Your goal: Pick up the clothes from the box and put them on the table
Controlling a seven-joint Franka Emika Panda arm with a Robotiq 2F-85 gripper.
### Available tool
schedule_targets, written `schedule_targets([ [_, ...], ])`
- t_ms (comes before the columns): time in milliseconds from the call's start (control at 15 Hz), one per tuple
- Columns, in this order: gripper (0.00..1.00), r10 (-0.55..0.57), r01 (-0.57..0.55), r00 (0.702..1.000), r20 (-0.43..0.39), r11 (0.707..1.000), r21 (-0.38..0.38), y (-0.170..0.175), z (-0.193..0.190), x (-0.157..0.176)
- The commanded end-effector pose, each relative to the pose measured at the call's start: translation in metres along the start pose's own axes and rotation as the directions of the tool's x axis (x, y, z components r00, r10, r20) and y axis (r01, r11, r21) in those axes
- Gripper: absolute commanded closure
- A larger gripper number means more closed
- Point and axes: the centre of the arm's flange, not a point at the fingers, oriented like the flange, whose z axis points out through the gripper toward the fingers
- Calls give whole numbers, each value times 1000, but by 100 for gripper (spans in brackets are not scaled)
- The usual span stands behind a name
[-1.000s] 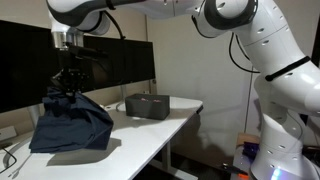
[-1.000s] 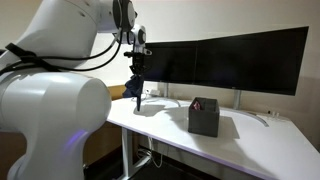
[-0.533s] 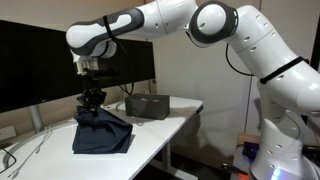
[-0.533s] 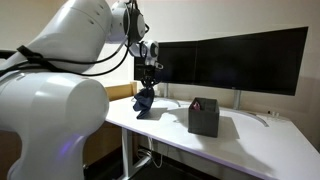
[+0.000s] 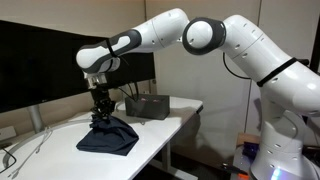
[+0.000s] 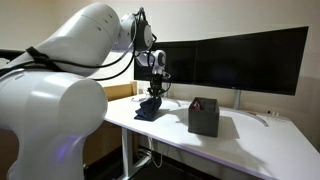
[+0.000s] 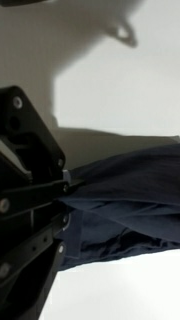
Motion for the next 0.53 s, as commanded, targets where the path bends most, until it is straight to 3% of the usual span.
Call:
schedule_targets([
  [0,92,-8,7,1000,-13,999,-48,-13,-6,-5],
  [133,65,-36,34,999,-27,997,-68,-25,-10,-11],
  [467,33,-110,109,994,-9,987,-121,-66,-3,-20],
])
